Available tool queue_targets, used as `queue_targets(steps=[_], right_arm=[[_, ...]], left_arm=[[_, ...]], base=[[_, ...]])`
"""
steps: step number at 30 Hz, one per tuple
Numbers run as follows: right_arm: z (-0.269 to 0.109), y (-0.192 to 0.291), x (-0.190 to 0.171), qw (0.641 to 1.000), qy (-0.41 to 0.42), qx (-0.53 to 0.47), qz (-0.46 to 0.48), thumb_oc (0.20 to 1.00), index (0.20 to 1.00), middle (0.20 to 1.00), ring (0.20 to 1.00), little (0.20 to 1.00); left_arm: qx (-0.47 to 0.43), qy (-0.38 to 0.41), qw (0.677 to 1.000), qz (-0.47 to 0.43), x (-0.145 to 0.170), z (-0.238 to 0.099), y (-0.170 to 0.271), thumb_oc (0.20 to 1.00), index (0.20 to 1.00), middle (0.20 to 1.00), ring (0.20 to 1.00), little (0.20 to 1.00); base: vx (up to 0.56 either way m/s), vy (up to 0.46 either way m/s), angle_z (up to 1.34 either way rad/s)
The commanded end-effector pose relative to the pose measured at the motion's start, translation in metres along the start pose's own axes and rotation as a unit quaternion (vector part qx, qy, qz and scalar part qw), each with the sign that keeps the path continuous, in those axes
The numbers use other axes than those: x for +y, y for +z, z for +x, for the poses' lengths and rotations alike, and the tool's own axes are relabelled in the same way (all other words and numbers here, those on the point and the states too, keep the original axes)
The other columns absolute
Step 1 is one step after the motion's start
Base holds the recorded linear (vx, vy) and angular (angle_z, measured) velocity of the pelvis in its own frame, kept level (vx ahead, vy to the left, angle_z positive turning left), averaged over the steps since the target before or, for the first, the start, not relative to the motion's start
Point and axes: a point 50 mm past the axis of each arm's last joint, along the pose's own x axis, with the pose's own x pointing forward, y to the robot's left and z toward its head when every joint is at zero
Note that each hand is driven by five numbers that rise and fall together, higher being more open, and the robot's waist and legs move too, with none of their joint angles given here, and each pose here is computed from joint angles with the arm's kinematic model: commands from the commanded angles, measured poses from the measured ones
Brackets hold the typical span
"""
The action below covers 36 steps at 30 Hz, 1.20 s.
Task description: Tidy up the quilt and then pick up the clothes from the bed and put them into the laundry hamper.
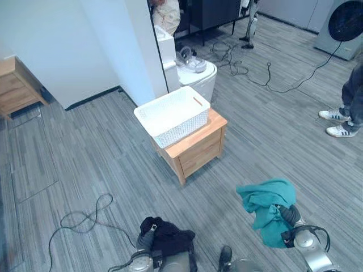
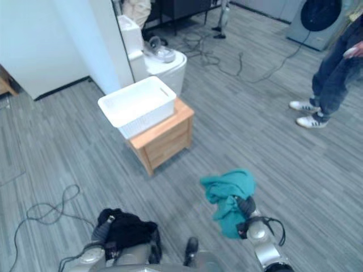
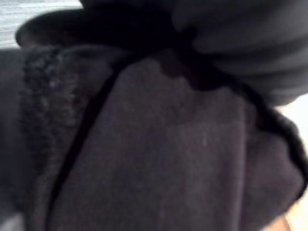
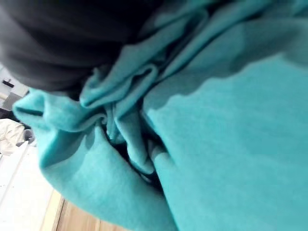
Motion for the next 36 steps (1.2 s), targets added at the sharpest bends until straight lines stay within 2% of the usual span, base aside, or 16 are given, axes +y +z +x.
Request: queue_targets(steps=[1, 6, 11, 15, 18, 24, 32, 36], right_arm=[[0.003, 0.031, -0.009, 0.997, -0.028, -0.07, 0.023, 0.2, 0.2, 0.2, 0.2, 0.2], [0.005, 0.03, -0.02, 0.995, -0.059, -0.067, 0.045, 0.2, 0.2, 0.2, 0.2, 0.2], [0.008, 0.027, -0.034, 0.992, -0.092, -0.055, 0.061, 0.2, 0.2, 0.2, 0.2, 0.2], [0.007, 0.028, -0.04, 0.991, -0.1, -0.062, 0.058, 0.2, 0.2, 0.2, 0.2, 0.2], [0.01, 0.036, -0.047, 0.991, -0.098, -0.082, 0.031, 0.2, 0.2, 0.2, 0.2, 0.2], [0.012, 0.052, -0.068, 0.986, -0.124, -0.113, 0.001, 0.2, 0.2, 0.2, 0.2, 0.2], [0.016, 0.067, -0.088, 0.979, -0.149, -0.139, -0.023, 0.2, 0.2, 0.2, 0.2, 0.2], [0.014, 0.066, -0.081, 0.98, -0.136, -0.141, -0.023, 0.2, 0.2, 0.2, 0.2, 0.2]], left_arm=[[-0.097, 0.012, 0.994, 0.055, 0.019, 0.003, 0.046, 0.2, 0.2, 0.2, 0.2, 0.2], [-0.145, 0.017, 0.986, 0.082, 0.022, 0.009, 0.076, 0.2, 0.2, 0.2, 0.2, 0.2], [-0.154, 0.027, 0.984, 0.091, 0.024, 0.014, 0.087, 0.2, 0.2, 0.2, 0.2, 0.2], [-0.122, 0.038, 0.988, 0.087, 0.031, 0.015, 0.068, 0.2, 0.2, 0.2, 0.2, 0.2], [-0.102, 0.03, 0.992, 0.068, 0.024, 0.012, 0.054, 0.2, 0.2, 0.2, 0.2, 0.2], [-0.133, 0.0, 0.99, 0.053, 0.004, 0.011, 0.069, 0.2, 0.2, 0.2, 0.2, 0.2], [-0.123, -0.014, 0.99, 0.059, 0.001, 0.007, 0.059, 0.2, 0.2, 0.2, 0.2, 0.2], [-0.107, -0.008, 0.993, 0.054, 0.005, 0.005, 0.048, 0.2, 0.2, 0.2, 0.2, 0.2]], base=[[0.42, 0.039, 1.15], [0.37, -0.163, 0.85], [0.48, -0.326, 0.92], [0.5, -0.392, 1.09], [0.35, -0.268, 0.44], [0.25, -0.297, 0.06], [0.35, -0.022, -0.05], [0.46, 0.093, 0.36]])
